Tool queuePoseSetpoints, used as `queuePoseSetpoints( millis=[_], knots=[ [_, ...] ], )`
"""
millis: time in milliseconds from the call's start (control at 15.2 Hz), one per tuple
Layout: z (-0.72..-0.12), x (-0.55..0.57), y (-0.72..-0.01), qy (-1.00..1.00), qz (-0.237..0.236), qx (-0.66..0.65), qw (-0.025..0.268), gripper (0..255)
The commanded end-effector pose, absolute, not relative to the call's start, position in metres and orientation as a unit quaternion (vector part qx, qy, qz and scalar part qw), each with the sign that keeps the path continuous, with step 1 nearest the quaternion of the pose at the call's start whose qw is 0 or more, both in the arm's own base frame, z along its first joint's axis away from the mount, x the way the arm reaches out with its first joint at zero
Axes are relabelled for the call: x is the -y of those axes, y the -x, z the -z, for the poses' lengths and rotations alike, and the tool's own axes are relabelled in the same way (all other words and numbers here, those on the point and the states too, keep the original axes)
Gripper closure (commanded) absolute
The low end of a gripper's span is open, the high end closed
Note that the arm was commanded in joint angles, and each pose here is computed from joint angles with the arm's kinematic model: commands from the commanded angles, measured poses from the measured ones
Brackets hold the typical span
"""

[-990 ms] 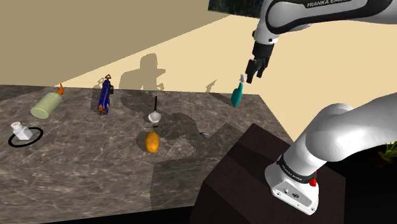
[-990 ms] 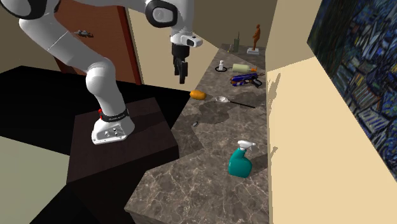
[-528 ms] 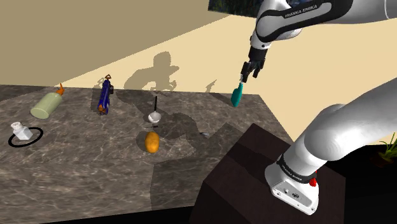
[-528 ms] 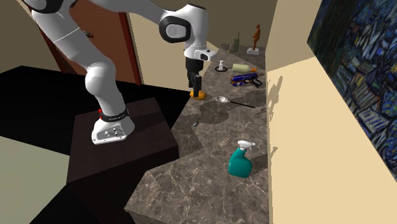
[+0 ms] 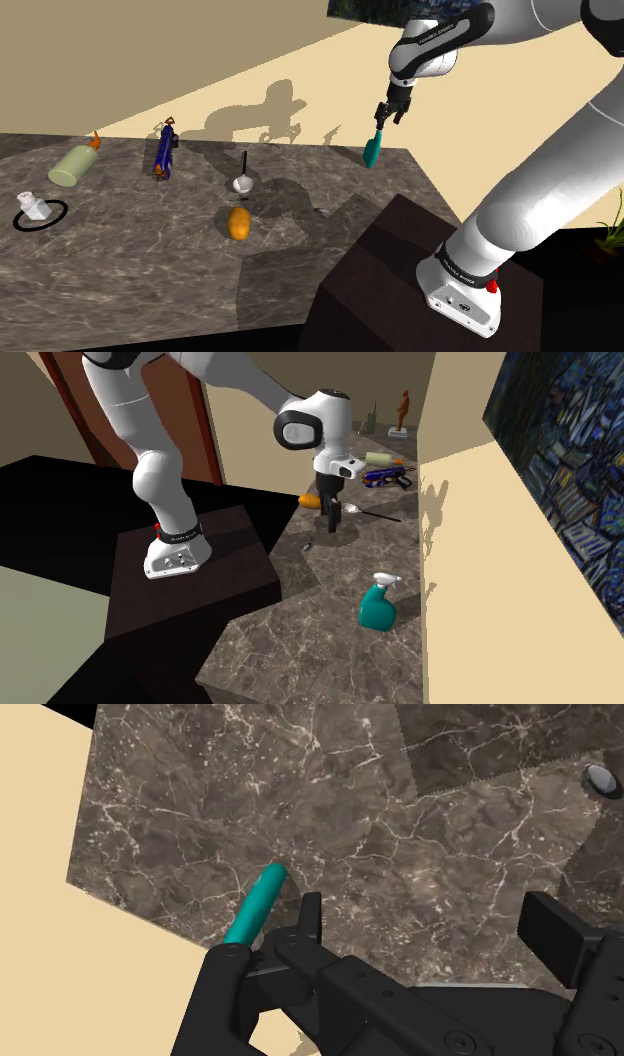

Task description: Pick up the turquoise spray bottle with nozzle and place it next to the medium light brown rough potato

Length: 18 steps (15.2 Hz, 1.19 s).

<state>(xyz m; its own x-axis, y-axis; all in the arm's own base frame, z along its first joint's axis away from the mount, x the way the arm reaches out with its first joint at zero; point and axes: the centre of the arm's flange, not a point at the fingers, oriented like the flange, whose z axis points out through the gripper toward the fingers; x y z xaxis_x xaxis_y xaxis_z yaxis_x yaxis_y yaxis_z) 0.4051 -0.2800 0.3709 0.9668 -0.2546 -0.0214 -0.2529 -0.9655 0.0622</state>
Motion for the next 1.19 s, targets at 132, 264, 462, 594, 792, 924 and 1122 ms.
queuePoseSetpoints(
  millis=[132,264,462,594,792,924,1122],
  knots=[
    [-0.349,0.323,-0.421,-0.988,0.002,0.149,0.037,0],
    [-0.338,0.344,-0.427,-0.986,-0.004,0.16,0.04,0],
    [-0.322,0.377,-0.437,-0.983,-0.013,0.176,0.045,0],
    [-0.312,0.399,-0.443,-0.981,-0.019,0.187,0.048,0],
    [-0.297,0.432,-0.451,-0.977,-0.028,0.203,0.053,0],
    [-0.287,0.433,-0.451,-0.977,-0.028,0.203,0.053,0],
    [-0.271,0.435,-0.452,-0.977,-0.028,0.203,0.053,0]
  ],
)
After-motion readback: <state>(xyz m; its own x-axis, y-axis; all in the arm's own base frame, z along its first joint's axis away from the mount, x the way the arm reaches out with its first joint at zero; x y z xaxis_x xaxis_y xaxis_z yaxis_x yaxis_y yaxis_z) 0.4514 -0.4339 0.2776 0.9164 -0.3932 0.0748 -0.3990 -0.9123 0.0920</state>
